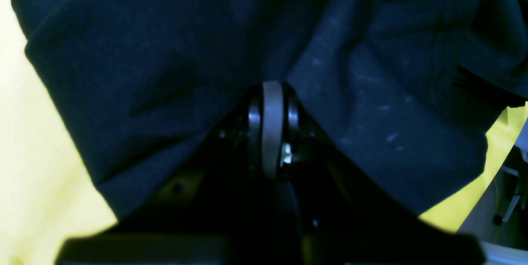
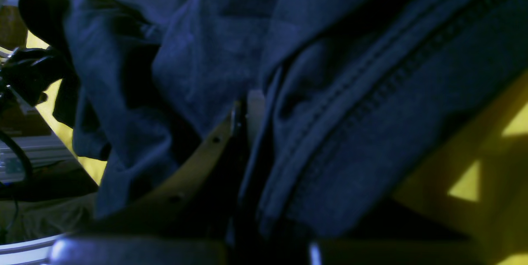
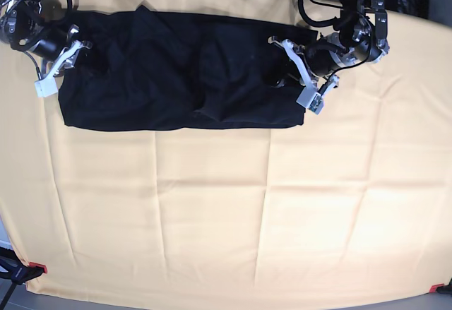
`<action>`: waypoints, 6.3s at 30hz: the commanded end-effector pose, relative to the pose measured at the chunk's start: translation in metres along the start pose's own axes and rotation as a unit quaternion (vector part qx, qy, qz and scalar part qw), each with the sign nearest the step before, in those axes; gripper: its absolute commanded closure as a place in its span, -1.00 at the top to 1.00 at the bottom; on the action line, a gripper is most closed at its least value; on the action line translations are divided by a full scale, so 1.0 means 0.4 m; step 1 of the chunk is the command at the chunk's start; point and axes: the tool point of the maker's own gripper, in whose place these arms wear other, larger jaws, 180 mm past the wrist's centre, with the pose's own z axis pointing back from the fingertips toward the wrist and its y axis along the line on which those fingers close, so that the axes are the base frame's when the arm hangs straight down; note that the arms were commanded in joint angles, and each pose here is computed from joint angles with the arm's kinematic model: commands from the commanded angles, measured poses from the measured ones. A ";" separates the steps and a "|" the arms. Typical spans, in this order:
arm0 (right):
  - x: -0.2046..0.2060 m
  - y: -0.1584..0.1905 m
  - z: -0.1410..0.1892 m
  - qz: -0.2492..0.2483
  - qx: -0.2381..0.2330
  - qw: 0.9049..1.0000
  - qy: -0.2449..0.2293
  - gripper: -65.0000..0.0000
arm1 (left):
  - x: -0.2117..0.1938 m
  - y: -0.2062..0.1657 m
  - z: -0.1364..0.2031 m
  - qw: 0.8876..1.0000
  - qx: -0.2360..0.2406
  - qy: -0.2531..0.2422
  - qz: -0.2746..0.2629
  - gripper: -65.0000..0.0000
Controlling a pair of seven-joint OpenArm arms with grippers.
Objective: Fold the T-shirt properly
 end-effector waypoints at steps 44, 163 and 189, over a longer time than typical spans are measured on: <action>0.290 0.197 0.069 0.160 -0.029 0.976 -0.144 -1.00 | 0.113 0.223 0.290 0.982 0.166 -0.093 0.006 -0.05; 0.488 0.149 -0.297 0.318 0.011 0.948 -0.011 -1.00 | -0.105 -0.232 -0.109 0.968 -0.085 0.107 -0.210 -1.00; 0.181 0.107 -0.225 0.344 0.007 0.934 0.094 -1.00 | -0.158 -0.118 -0.060 0.944 -0.041 0.172 -0.278 -1.00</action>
